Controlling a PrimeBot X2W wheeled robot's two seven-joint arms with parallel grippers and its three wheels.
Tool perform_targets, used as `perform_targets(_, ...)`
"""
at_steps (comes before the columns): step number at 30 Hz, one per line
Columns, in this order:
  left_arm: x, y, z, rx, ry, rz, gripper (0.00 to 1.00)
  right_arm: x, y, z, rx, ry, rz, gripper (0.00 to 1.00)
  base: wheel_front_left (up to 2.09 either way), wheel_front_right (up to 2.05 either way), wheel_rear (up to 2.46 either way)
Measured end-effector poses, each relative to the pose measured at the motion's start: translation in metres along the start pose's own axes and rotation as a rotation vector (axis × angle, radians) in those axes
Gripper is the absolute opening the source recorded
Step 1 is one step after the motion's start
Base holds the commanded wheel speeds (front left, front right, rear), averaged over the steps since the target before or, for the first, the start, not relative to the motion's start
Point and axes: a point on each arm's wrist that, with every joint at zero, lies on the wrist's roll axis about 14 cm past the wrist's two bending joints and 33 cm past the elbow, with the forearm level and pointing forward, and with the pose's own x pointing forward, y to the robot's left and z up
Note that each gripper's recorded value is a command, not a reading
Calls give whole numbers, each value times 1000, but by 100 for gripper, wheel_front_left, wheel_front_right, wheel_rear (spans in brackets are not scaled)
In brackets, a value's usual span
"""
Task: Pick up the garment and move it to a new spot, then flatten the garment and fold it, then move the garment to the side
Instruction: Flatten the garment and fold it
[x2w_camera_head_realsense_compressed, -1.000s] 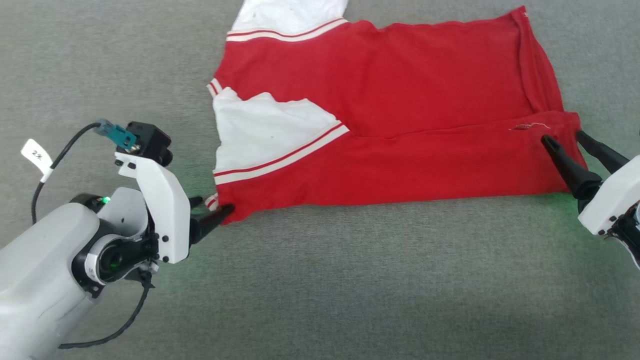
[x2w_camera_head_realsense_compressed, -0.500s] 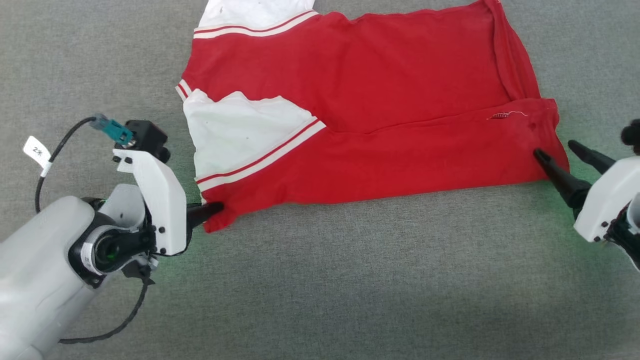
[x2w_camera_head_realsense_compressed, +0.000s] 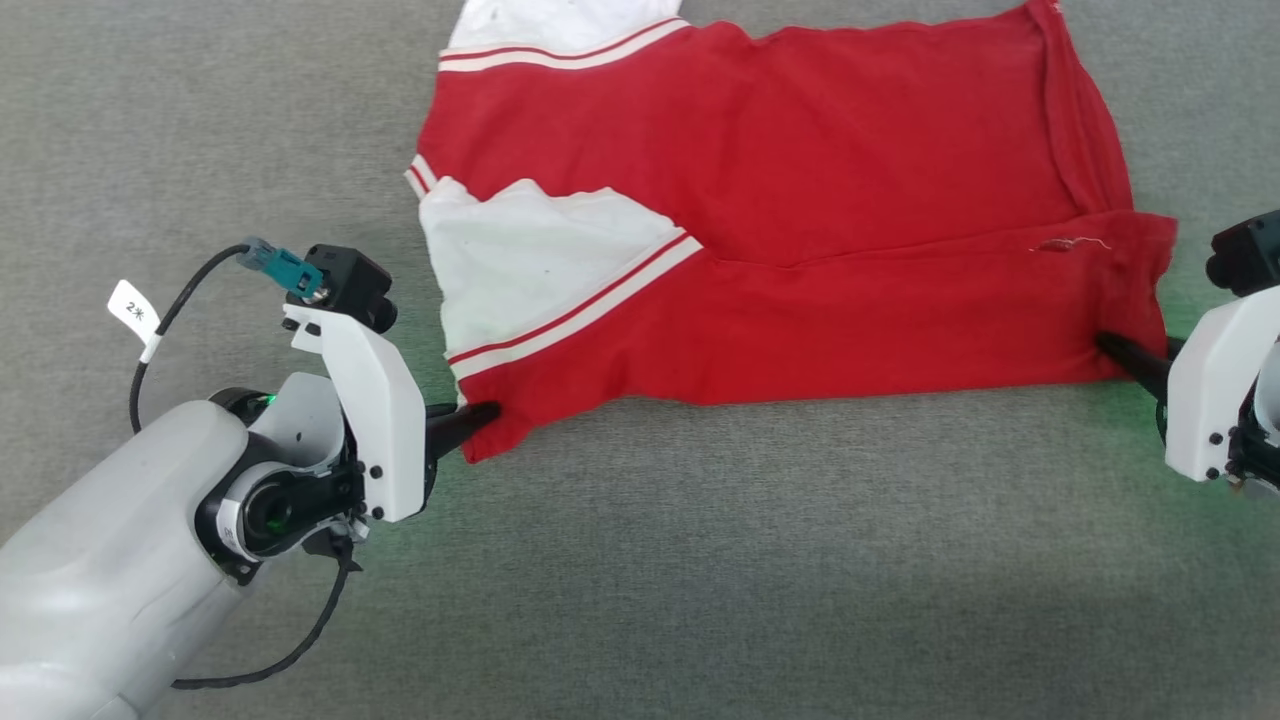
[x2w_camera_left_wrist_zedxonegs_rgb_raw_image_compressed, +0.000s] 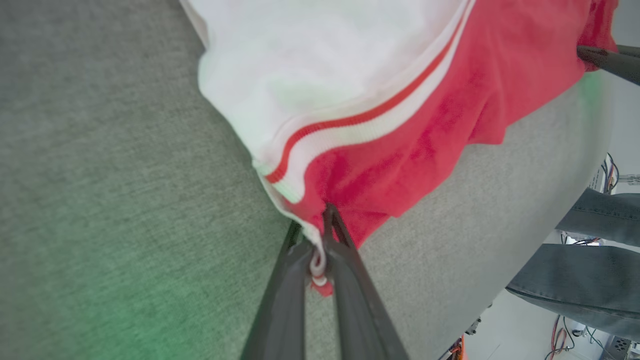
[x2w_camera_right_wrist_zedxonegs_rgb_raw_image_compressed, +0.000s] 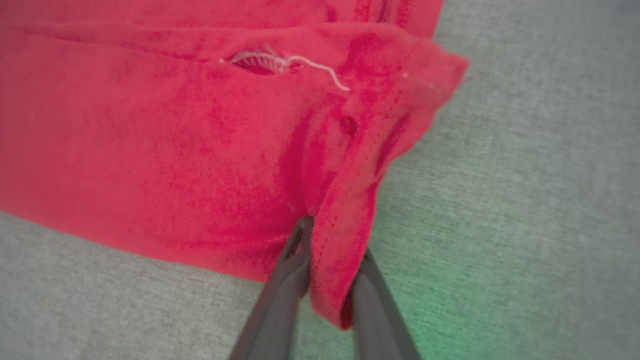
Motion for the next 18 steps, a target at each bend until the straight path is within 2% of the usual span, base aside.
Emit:
perform_targets(10,-24,-2,0,-4,-86,-14,0,-20,0,1,-23,-10,15,0,0,0,0)
perform_targets(18,-47,-12,-29,-32,-80,-42,0,-40,4,-30,-23,67,41,0,0,0,0)
